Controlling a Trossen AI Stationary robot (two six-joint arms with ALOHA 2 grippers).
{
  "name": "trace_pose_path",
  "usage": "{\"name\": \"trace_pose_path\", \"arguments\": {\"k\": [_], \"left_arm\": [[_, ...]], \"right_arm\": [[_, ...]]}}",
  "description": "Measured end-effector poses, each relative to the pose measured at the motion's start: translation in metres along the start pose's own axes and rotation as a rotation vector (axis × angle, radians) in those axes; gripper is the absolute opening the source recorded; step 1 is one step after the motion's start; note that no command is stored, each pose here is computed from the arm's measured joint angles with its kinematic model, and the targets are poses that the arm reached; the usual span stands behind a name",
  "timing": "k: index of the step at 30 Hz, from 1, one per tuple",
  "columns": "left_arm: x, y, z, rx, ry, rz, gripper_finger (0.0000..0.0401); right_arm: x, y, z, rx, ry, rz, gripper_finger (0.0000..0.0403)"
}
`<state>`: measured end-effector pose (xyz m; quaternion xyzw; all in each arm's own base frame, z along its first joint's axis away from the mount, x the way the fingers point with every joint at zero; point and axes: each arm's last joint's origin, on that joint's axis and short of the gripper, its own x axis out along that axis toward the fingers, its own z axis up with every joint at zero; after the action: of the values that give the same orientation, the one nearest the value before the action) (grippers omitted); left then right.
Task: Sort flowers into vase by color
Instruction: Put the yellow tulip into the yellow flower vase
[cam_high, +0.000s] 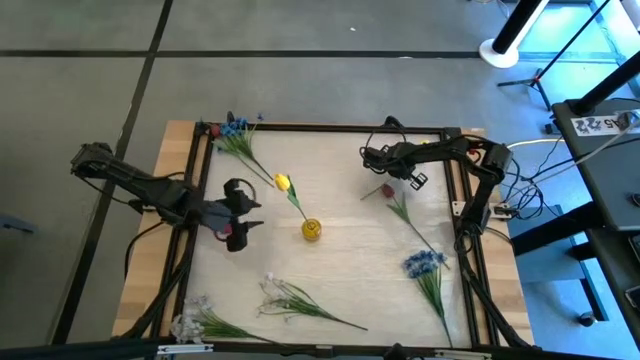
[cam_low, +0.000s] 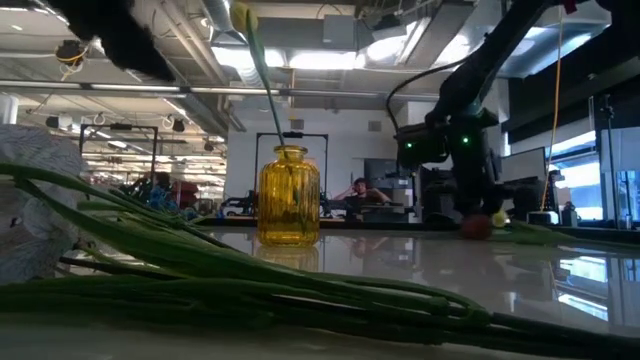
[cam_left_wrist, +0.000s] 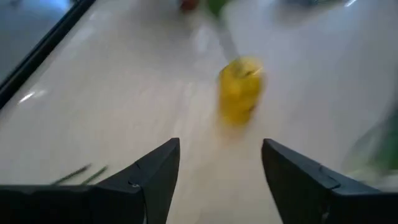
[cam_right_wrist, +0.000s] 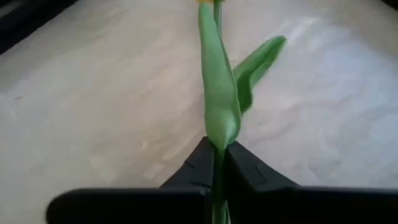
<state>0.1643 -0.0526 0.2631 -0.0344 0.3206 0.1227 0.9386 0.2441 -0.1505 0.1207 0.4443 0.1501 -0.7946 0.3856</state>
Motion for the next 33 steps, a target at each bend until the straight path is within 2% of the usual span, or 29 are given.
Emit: {"name": "trace_pose_path", "arguments": {"k": [3, 5, 9, 11, 14, 18, 21, 23, 27, 30, 33], "left_arm": [[-0.015, -0.004, 0.002, -0.011, -0.071, -0.079, 0.0208], [-0.023, -0.007, 0.004, -0.009, -0.119, -0.135, 0.0203], [-0.033, -0.016, 0.001, 0.015, -0.144, -0.210, 0.0200], [-0.036, -0.021, -0.001, 0.012, -0.145, -0.244, 0.0200], [-0.040, -0.031, -0.004, 0.006, -0.172, -0.313, 0.0200], [-0.039, -0.042, -0.015, 0.023, -0.206, -0.390, 0.0199], [-0.036, -0.046, -0.021, 0.026, -0.227, -0.412, 0.0199], [-0.034, -0.047, -0.024, 0.041, -0.252, -0.420, 0.0199], [-0.034, -0.050, -0.020, 0.063, -0.329, -0.459, 0.0199], [-0.036, -0.051, -0.018, 0.066, -0.359, -0.469, 0.0199], [-0.037, -0.052, -0.018, 0.069, -0.365, -0.474, 0.0199]], "right_arm": [[-0.017, 0.009, 0.002, -0.059, -0.077, 0.094, 0.0027], [-0.036, 0.014, 0.006, -0.091, -0.160, 0.178, 0.0020], [-0.094, 0.020, 0.006, -0.144, -0.333, 0.422, 0.0010], [-0.130, 0.018, -0.005, -0.174, -0.400, 0.581, 0.0016], [-0.181, 0.002, -0.035, -0.264, -0.465, 0.802, 0.0015], [-0.238, -0.026, -0.069, -0.429, -0.561, 1.005, 0.0007], [-0.269, -0.041, -0.079, -0.488, -0.573, 1.151, 0.0009], [-0.286, -0.045, -0.081, -0.537, -0.576, 1.289, 0.0011], [-0.304, -0.044, -0.092, -0.667, -0.665, 1.679, 0.0007], [-0.304, -0.042, -0.105, -0.707, -0.759, 1.825, 0.0007], [-0.295, -0.038, -0.119, -0.674, -0.825, 1.944, 0.0010]]}}
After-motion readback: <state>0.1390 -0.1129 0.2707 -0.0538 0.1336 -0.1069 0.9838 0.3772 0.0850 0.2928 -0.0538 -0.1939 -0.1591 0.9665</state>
